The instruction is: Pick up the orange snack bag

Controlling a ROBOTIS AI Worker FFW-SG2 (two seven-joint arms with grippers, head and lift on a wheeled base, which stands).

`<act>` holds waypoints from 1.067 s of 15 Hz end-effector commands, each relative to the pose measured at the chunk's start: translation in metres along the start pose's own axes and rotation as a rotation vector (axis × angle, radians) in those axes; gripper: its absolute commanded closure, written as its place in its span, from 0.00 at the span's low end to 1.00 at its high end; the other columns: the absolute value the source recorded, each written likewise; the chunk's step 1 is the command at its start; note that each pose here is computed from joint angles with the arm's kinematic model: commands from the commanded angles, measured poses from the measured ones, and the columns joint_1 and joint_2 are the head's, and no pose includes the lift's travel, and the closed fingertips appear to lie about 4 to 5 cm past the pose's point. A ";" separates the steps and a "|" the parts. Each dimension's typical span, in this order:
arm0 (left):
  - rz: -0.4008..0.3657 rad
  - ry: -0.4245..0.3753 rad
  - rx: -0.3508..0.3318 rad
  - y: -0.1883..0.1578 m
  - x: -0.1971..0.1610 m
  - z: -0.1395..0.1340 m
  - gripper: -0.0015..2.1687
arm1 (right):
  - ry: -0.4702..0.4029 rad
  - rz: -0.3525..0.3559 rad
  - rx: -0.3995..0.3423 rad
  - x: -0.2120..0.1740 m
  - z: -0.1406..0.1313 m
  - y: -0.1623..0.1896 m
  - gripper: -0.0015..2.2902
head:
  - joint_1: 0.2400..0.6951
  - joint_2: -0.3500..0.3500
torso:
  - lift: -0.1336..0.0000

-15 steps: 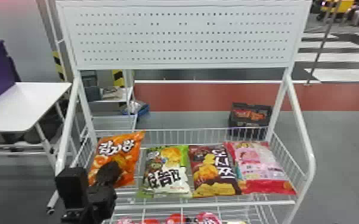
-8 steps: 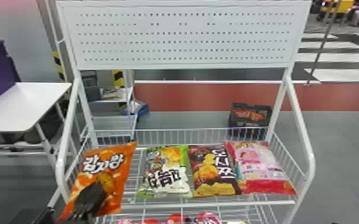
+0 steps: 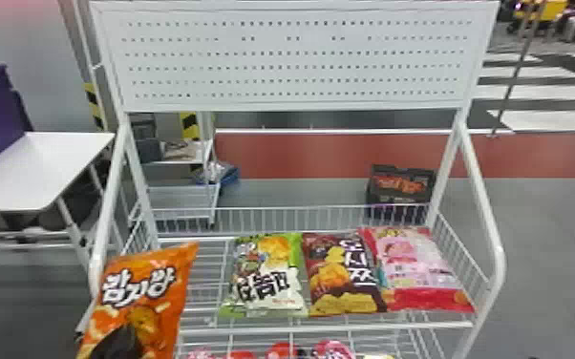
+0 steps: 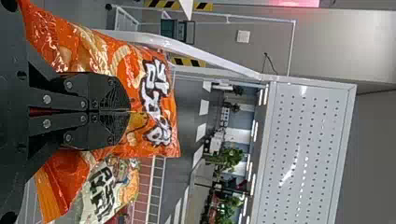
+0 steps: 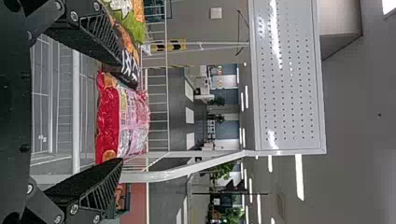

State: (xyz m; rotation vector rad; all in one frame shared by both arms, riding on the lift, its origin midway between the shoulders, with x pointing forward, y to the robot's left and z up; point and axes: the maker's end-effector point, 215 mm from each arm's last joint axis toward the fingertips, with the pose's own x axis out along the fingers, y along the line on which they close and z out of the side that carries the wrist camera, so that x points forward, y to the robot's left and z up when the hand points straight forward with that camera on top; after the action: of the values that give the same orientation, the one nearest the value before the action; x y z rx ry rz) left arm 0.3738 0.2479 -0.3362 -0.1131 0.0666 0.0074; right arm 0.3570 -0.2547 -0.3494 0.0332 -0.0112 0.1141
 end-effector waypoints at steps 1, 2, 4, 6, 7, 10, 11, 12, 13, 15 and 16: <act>0.008 -0.006 0.006 0.005 -0.016 -0.004 0.87 | 0.001 0.001 -0.001 0.000 0.000 0.000 0.07 | 0.57 0.50 | 1.00; 0.014 -0.026 0.002 0.009 -0.023 0.000 0.87 | 0.002 0.001 -0.001 0.000 -0.001 0.000 0.07 | 0.57 0.50 | 1.00; 0.027 -0.043 0.003 0.019 -0.035 0.003 0.87 | 0.004 0.000 0.002 0.000 -0.002 -0.001 0.07 | 0.57 0.50 | 1.00; 0.030 -0.051 0.002 0.021 -0.043 0.004 0.87 | 0.004 0.000 0.002 0.000 -0.002 -0.001 0.07 | 0.57 0.50 | 1.00; 0.031 -0.048 0.003 0.022 -0.047 0.002 0.87 | 0.004 0.000 0.002 0.000 -0.002 -0.001 0.07 | 0.57 0.50 | 1.00; 0.026 -0.039 0.010 0.021 -0.051 -0.001 0.87 | 0.004 0.001 0.001 -0.001 -0.001 -0.001 0.07 | 0.57 0.50 | 1.00; 0.026 -0.039 0.010 0.021 -0.052 -0.001 0.87 | 0.004 0.001 0.001 -0.001 -0.001 -0.001 0.07 | 0.57 0.50 | 1.00; 0.025 -0.042 0.015 0.020 -0.053 0.000 0.87 | 0.004 0.001 0.003 -0.001 -0.001 -0.001 0.07 | 0.57 0.50 | 1.00; 0.022 -0.042 0.022 0.019 -0.053 -0.001 0.87 | 0.004 0.001 0.003 -0.001 -0.001 -0.001 0.07 | 0.57 0.50 | 1.00; 0.023 -0.044 0.021 0.020 -0.054 -0.001 0.87 | 0.000 0.001 0.003 0.000 0.000 -0.001 0.07 | 0.57 0.50 | 1.00; 0.023 -0.057 0.017 0.020 -0.055 0.003 0.87 | -0.003 0.001 0.003 0.000 0.001 -0.001 0.07 | 0.57 0.50 | 1.00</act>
State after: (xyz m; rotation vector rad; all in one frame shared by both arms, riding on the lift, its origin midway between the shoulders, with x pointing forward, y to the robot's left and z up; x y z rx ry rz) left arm 0.3195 0.2673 -0.3342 -0.0923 0.0208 0.0319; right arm 0.3567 -0.2556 -0.3498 0.0358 -0.0103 0.1149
